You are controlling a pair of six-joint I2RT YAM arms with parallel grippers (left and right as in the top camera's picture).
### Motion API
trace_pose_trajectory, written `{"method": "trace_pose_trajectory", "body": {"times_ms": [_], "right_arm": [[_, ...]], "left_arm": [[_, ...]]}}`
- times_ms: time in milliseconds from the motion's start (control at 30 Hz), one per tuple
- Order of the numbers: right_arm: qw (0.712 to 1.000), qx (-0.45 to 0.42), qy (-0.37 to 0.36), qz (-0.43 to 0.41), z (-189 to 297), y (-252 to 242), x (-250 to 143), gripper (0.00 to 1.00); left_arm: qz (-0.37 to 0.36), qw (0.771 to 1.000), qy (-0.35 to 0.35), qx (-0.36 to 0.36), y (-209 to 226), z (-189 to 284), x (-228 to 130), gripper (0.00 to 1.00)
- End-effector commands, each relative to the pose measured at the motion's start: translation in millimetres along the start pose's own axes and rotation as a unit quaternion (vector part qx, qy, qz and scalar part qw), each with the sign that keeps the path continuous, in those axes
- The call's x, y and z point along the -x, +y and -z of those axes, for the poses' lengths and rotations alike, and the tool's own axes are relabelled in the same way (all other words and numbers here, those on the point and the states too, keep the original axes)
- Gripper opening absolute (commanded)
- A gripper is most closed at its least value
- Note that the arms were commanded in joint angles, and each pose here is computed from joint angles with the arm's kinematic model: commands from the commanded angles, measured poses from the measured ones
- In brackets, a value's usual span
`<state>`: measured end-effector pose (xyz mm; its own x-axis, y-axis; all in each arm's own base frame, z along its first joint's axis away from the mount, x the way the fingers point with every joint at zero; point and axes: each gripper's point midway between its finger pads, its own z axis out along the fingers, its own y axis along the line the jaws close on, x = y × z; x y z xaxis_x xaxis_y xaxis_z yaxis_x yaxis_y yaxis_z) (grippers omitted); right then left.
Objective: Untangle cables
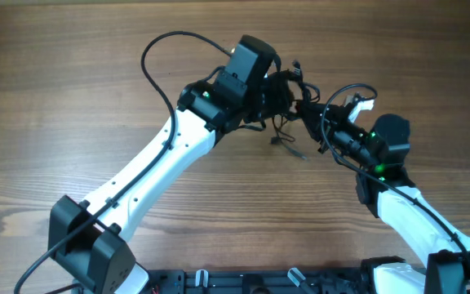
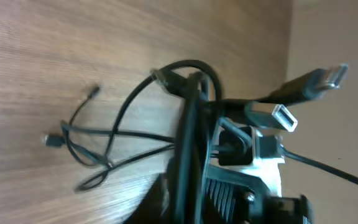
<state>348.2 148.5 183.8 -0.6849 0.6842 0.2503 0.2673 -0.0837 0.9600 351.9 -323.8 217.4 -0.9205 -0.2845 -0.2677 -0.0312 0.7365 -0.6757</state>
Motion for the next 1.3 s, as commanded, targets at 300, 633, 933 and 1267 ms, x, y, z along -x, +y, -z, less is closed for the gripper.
{"method": "trace_pose_trajectory", "body": {"times_ms": [300, 633, 933, 1267], "right_arm": [[0.896, -0.011, 0.053, 0.441, 0, -16, -14, 1.00], [0.811, 0.047, 0.023, 0.583, -23, 11, -49, 1.00], [0.793, -0.038, -0.146, 0.590, -19, 20, 9, 0.04], [0.819, -0.088, -0.113, 0.556, 0, -8, 42, 0.04]], "left_arm": [[0.123, 0.971, 0.102, -0.177, 23, 76, 66, 0.04], [0.260, 0.935, 0.170, -0.169, -2, 69, 40, 0.04], [0.206, 0.905, 0.269, -0.257, -53, 91, 10, 0.04], [-0.123, 0.908, 0.186, -0.354, -29, 109, 11, 0.04]]}}
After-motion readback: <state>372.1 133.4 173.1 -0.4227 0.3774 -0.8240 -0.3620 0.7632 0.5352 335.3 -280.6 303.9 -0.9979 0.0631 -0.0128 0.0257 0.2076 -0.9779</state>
